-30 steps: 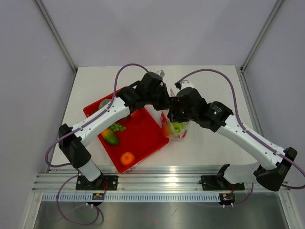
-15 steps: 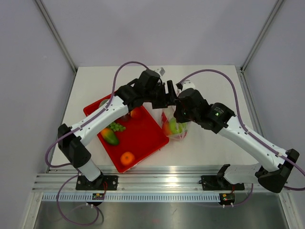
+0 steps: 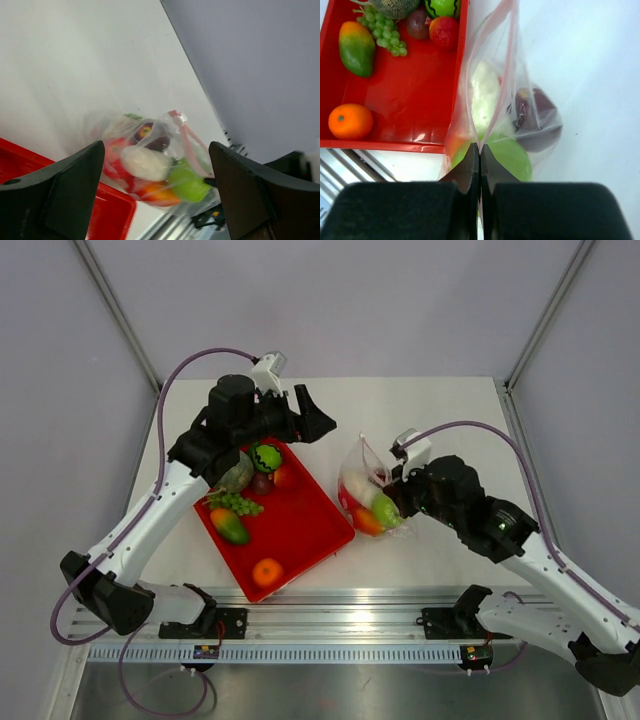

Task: Place the food in the zip-top bag and seal the zipper
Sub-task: Zip the zipper food storage bag at the center of the board.

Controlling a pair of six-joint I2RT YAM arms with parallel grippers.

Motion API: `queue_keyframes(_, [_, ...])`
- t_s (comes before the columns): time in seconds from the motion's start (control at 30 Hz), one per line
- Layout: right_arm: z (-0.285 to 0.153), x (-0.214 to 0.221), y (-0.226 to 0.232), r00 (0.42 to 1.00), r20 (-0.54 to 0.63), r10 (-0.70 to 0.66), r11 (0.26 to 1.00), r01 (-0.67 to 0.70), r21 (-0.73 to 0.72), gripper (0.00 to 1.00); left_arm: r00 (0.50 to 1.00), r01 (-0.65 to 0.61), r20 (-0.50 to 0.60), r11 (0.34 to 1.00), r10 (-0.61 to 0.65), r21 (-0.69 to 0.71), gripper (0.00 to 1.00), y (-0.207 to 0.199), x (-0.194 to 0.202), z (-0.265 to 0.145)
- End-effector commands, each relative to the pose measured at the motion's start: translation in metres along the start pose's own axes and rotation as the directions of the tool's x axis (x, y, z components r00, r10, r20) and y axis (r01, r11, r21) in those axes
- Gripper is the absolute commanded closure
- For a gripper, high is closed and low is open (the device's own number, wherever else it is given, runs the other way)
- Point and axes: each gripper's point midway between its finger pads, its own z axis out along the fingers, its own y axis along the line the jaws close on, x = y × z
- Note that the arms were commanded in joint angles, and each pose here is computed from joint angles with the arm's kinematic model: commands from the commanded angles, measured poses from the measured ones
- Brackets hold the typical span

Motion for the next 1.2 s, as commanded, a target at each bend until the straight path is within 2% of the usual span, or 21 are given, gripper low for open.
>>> queue_keyframes(0.0, [-0.021,-0.057,-0.01,0.949,0.279,-0.144,0.987,0.159,-0.029,1.0,0.956,-0.291,0.079,0.95,0.284,0.113,0.12,-0.009,-0.005,-0.01])
queue_keyframes(0.03, [-0.023,-0.058,-0.012,0.949,0.279,-0.147,0.985,0.166,-0.044,1.0,0.911,-0.413,0.089,0.896,0.404,0.164,0.12,-0.012,0.001,-0.013])
queue_keyframes(0.13, [-0.024,-0.057,-0.015,0.95,0.265,-0.165,0.973,0.201,-0.113,1.0,0.816,-0.578,0.154,0.788,0.557,0.213,0.13,-0.01,0.012,-0.015])
queue_keyframes(0.2, [-0.019,-0.053,-0.015,0.954,0.234,-0.187,0.965,0.223,-0.137,1.0,0.772,-0.635,0.165,0.729,0.614,0.258,0.17,-0.011,0.021,-0.016])
queue_keyframes(0.27, [-0.013,-0.045,-0.012,0.958,0.201,-0.203,0.953,0.24,-0.185,1.0,0.725,-0.673,0.16,0.639,0.67,0.373,0.16,-0.016,0.044,-0.019])
queue_keyframes(0.3, [-0.013,-0.044,-0.01,0.958,0.198,-0.208,0.948,0.247,-0.201,1.0,0.68,-0.707,0.182,0.571,0.71,0.417,0.16,-0.018,0.052,-0.021])
queue_keyframes(0.33, [-0.011,-0.042,-0.007,0.958,0.195,-0.21,0.941,0.252,-0.224,1.0,0.684,-0.675,0.184,0.516,0.706,0.528,0.14,-0.029,0.067,-0.032])
queue_keyframes(0.37, [-0.011,-0.043,-0.007,0.954,0.203,-0.221,0.937,0.265,-0.228,1.0,0.686,-0.658,0.19,0.487,0.702,0.575,0.13,-0.034,0.071,-0.037])
queue_keyframes(0.47, [-0.012,-0.041,-0.001,0.946,0.222,-0.234,0.922,0.289,-0.258,1.0,0.734,-0.563,0.159,0.46,0.661,0.687,0.14,-0.039,0.068,-0.042])
queue_keyframes(0.5, [-0.013,-0.04,0.0,0.946,0.224,-0.233,0.92,0.289,-0.265,1.0,0.757,-0.534,0.138,0.483,0.639,0.694,0.14,-0.031,0.062,-0.041])
queue_keyframes(0.53, [-0.015,-0.041,0.004,0.945,0.23,-0.233,0.913,0.294,-0.284,1.0,0.78,-0.482,0.112,0.477,0.616,0.734,0.16,-0.027,0.065,-0.037])
queue_keyframes(0.6, [-0.017,-0.038,0.005,0.945,0.224,-0.24,0.907,0.3,-0.295,1.0,0.796,-0.452,0.102,0.474,0.596,0.756,0.21,-0.018,0.063,-0.036])
queue_keyframes(0.63, [-0.018,-0.035,0.006,0.947,0.213,-0.24,0.904,0.298,-0.306,1.0,0.798,-0.442,0.11,0.451,0.593,0.775,0.25,-0.019,0.064,-0.038])
queue_keyframes(0.73, [-0.018,-0.031,0.008,0.946,0.204,-0.25,0.895,0.307,-0.323,1.0,0.788,-0.458,0.126,0.436,0.603,0.775,0.27,-0.013,0.067,-0.032])
queue_keyframes(0.9, [-0.019,-0.029,0.012,0.946,0.198,-0.255,0.886,0.31,-0.343,1.0,0.784,-0.478,0.125,0.463,0.608,0.746,0.26,-0.008,0.064,-0.02])
queue_keyframes(1.17, [-0.019,-0.025,0.018,0.951,0.185,-0.247,0.872,0.301,-0.385,1.0,0.755,-0.522,0.169,0.426,0.633,0.739,0.26,-0.013,0.065,-0.001])
